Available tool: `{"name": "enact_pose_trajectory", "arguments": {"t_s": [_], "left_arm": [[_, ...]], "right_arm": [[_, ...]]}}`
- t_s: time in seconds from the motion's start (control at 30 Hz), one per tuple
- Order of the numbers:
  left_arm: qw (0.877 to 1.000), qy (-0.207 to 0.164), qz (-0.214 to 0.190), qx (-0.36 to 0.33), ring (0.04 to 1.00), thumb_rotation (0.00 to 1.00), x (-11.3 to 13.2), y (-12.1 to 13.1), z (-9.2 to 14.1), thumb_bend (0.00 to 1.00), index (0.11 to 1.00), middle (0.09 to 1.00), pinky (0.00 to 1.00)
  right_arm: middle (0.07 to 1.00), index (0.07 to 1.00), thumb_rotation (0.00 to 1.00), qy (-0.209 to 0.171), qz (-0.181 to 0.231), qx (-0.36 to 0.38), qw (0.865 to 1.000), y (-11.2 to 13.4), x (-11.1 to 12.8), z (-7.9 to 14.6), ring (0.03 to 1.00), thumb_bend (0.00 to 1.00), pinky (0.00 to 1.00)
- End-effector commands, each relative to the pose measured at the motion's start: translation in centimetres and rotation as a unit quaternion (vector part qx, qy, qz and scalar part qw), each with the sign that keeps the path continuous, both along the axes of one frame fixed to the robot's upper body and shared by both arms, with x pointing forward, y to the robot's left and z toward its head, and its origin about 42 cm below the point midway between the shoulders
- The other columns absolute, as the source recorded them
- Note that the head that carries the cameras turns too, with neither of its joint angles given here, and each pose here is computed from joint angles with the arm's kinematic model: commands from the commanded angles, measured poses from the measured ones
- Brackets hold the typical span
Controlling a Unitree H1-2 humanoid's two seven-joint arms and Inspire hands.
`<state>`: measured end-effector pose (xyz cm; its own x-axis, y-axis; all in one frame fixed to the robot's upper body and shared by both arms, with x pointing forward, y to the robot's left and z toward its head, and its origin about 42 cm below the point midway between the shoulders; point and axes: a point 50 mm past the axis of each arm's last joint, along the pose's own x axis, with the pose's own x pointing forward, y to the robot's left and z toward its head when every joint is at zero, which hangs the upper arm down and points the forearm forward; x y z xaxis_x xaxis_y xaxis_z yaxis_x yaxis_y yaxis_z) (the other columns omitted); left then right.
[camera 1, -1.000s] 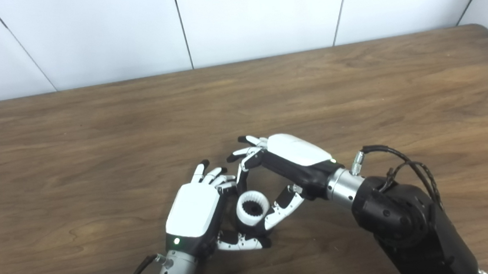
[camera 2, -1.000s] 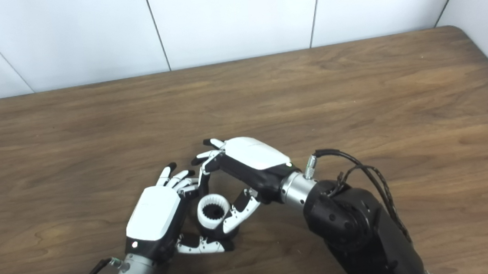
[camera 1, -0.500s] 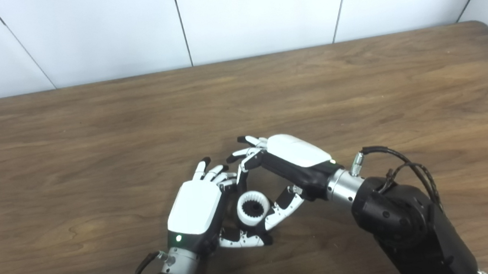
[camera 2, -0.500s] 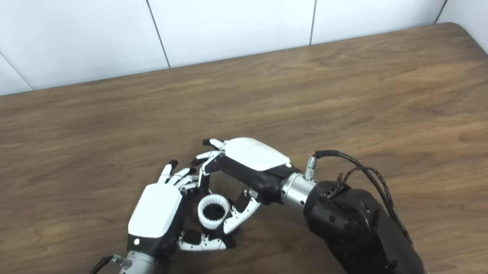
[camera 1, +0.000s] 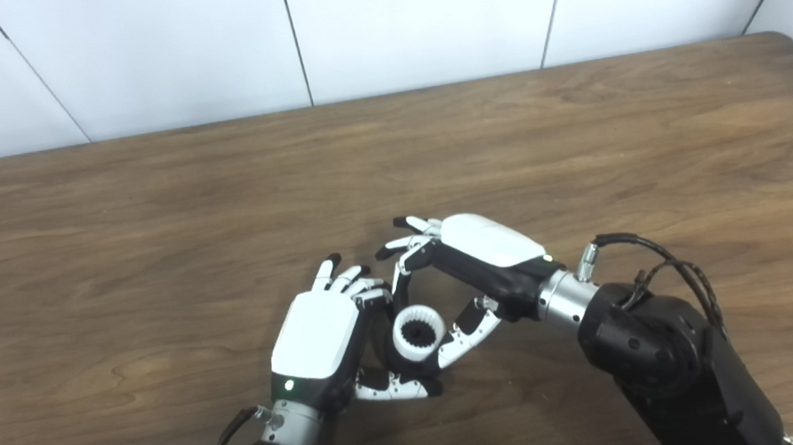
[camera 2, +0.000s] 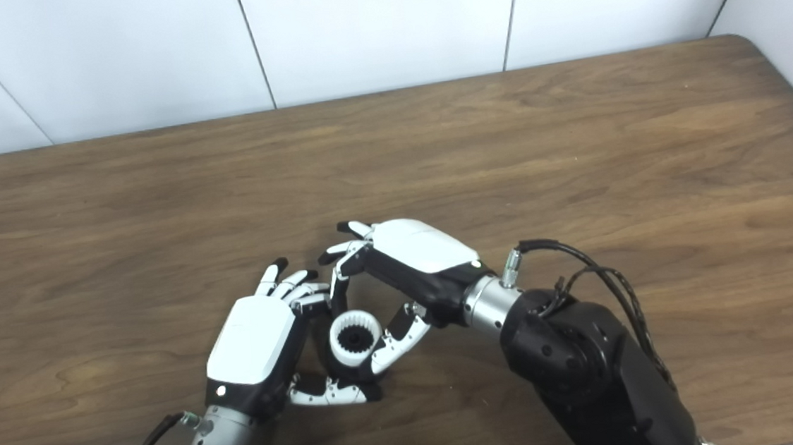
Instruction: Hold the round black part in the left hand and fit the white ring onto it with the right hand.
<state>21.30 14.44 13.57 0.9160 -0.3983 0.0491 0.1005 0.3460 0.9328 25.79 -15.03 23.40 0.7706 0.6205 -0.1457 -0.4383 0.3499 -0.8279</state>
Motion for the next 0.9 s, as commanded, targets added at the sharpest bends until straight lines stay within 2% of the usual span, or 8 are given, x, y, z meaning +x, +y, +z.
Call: {"name": "enact_pose_trajectory", "arguments": {"t_s": [0.0,0.87], "left_arm": [[0.999,-0.037,-0.004,-0.013,0.868,0.06,0.2,-0.2,1.7,0.52,0.485,0.748,1.0],[0.999,-0.041,-0.005,-0.014,0.87,0.06,0.2,-0.4,1.9,0.52,0.485,0.749,1.0]], "right_arm": [[0.86,0.483,0.13,-0.028,0.002,0.01,1.0,0.0,0.3,1.2,1.0,0.52,0.99],[0.859,0.484,0.13,-0.017,0.005,0.017,1.0,0.9,-0.1,0.0,1.0,0.52,1.0]]}}
